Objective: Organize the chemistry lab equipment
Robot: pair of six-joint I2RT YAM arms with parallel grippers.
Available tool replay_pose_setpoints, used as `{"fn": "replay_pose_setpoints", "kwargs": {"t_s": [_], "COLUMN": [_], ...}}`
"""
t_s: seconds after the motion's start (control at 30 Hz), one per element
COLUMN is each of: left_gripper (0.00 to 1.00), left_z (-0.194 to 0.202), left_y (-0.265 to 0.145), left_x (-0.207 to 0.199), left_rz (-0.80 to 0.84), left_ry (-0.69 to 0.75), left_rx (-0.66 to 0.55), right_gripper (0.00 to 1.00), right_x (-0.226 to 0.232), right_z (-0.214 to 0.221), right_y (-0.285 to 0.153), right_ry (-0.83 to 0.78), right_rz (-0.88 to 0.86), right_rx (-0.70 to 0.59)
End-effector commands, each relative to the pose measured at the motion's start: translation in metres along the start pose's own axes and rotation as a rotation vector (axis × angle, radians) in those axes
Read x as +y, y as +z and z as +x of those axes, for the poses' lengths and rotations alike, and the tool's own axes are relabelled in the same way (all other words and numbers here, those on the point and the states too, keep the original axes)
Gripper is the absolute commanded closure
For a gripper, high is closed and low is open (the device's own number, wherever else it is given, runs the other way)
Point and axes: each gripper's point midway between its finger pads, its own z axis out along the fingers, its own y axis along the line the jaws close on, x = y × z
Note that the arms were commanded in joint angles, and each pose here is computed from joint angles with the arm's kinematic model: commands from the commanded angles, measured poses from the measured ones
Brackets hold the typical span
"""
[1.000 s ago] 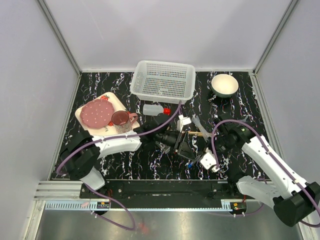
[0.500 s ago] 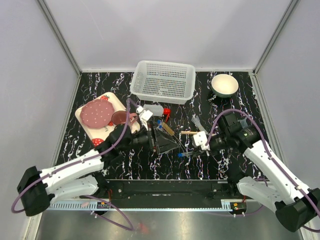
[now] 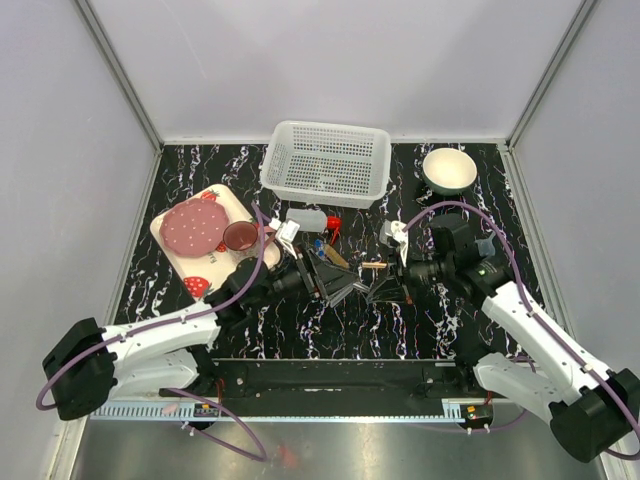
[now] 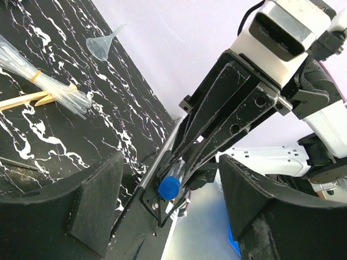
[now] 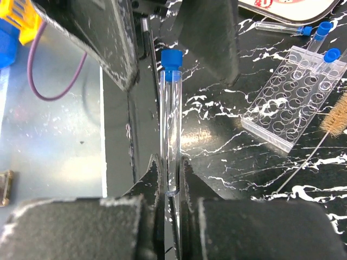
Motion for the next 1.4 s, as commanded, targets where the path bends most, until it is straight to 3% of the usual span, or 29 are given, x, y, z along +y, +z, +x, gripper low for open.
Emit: {"fn": "replay_pose_setpoints", "kwargs": {"t_s": [0.0,0.3,0.6,0.83,1.2,1.37], "left_gripper": [0.3,0.52,0.54,0.66,0.61,0.65], "left_z": [-0.033,-0.031,-0.019,-0.019,-0.019,-0.018], "left_y": [0.005,0.003,0.013,0.014,0.012,0.014], "left_x": [-0.027,-0.022,-0.017,-0.017,-0.013,-0.014], "left_rz": [0.082,0.051,0.027,0.024,0.01,0.012], "left_ry": [-0.038,-0.06,-0.06,-0.058,-0.081,-0.086], "left_rx": [-0.144,-0.134,-0.058,-0.052,-0.065,-0.055], "right_gripper": [0.99,0.99,0.99,0.98,0.99,0.99], "right_x": [-0.004,-0.013,-0.018,-0.018,-0.013,-0.012], "right_z": [-0.021,-0.016,-0.019,-0.016,-0.009,-0.008], "right_y": [0.002,0.007,0.005,0.006,0.006,0.006], "right_ry": [0.103,0.198,0.207,0.224,0.232,0.227], "right_rz": [0.001,0.012,0.025,0.017,-0.001,-0.005], "right_rx": [-0.083,-0.108,-0.131,-0.137,-0.141,-0.141]}}
